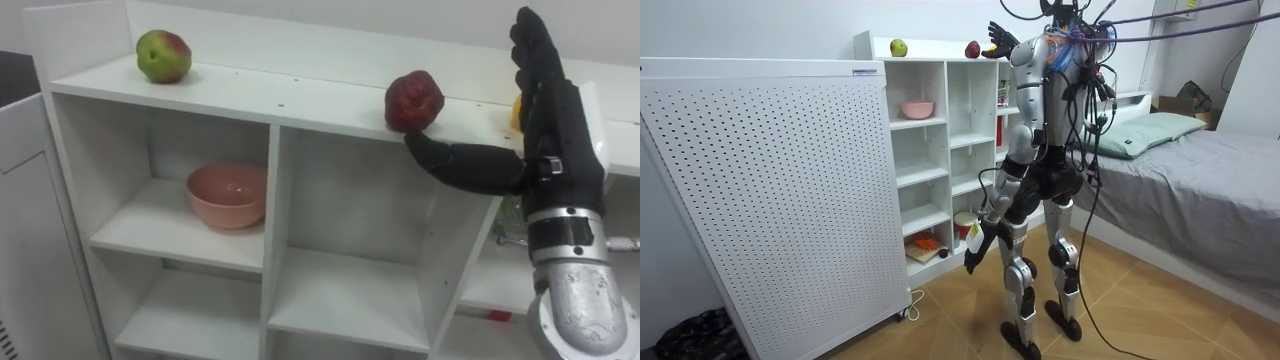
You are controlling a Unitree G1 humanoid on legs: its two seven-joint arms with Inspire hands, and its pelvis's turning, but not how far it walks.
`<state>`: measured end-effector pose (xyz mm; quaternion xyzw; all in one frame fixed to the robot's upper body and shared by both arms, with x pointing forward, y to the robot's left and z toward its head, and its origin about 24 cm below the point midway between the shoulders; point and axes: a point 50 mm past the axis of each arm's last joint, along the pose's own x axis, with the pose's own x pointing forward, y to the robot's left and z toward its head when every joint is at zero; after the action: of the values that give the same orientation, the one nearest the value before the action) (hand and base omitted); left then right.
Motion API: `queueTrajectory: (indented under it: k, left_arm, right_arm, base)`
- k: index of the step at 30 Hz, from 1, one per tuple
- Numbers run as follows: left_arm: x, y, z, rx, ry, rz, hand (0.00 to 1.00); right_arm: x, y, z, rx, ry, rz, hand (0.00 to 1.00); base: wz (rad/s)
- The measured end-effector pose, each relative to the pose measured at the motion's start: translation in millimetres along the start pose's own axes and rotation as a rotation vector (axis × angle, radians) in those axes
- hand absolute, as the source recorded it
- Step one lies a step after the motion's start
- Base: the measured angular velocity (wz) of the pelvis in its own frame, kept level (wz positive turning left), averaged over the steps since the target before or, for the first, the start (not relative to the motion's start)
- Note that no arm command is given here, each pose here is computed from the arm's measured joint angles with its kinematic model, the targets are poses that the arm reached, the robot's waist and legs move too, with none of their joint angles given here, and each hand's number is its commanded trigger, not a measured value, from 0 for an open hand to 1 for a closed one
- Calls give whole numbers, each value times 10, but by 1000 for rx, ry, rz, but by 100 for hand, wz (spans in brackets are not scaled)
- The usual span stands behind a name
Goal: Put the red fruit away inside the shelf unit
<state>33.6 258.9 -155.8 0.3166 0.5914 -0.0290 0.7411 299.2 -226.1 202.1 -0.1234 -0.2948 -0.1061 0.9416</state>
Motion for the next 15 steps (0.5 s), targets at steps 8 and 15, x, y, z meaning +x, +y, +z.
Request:
queueTrajectory:
  k: [8,15]
  left_arm:
    - [1,38,21,39,-11,17,0]
    - [5,66,10,54,5,38,0]
  right_arm:
    - [167,-25,-7,-24,5,18,0]
    - [233,-51,-130,-3,78,39,0]
  base:
    - [2]
    - [0]
